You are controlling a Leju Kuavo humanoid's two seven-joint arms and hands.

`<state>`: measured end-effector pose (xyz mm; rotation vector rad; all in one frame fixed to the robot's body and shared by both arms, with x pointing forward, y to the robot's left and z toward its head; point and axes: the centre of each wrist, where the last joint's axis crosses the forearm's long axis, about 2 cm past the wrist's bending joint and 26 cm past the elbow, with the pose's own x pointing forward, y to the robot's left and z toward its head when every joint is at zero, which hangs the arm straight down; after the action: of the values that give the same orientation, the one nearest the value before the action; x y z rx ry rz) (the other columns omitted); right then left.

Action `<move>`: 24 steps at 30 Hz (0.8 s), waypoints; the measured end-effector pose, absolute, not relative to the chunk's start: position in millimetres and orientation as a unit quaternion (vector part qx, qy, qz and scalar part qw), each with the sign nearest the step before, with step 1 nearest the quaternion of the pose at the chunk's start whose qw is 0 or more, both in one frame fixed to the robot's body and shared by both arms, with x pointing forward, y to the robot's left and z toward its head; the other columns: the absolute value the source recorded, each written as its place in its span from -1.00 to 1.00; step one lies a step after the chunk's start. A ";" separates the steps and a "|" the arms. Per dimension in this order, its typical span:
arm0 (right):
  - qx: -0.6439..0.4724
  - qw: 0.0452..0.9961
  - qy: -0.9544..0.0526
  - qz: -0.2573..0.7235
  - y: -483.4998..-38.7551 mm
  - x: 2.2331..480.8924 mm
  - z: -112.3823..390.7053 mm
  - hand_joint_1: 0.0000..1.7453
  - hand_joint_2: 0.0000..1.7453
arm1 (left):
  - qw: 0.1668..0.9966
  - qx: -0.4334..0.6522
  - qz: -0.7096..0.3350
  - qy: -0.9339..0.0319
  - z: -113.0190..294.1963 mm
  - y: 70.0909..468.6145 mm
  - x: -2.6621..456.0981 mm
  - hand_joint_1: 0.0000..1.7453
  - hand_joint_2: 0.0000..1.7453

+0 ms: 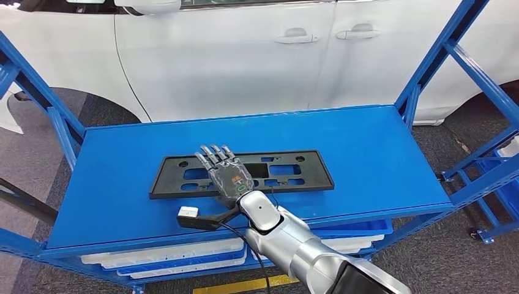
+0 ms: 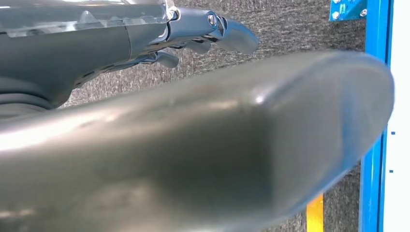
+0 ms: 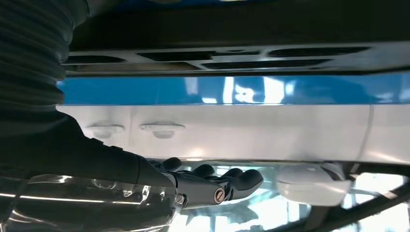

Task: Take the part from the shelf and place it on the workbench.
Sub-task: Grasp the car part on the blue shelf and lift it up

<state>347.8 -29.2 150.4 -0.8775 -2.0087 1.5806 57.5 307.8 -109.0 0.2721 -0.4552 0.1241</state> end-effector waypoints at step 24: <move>-0.402 0.180 -0.645 0.624 -40.9 360.3 149.7 1.00 1.00 | 0.958 0.136 0.055 -0.248 -107.7 310.9 65.7 -1.00 -1.00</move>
<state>360.3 -40.9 149.7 -1.1356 -1.8238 1.7643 65.7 310.9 -107.7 0.2765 -0.5033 0.1114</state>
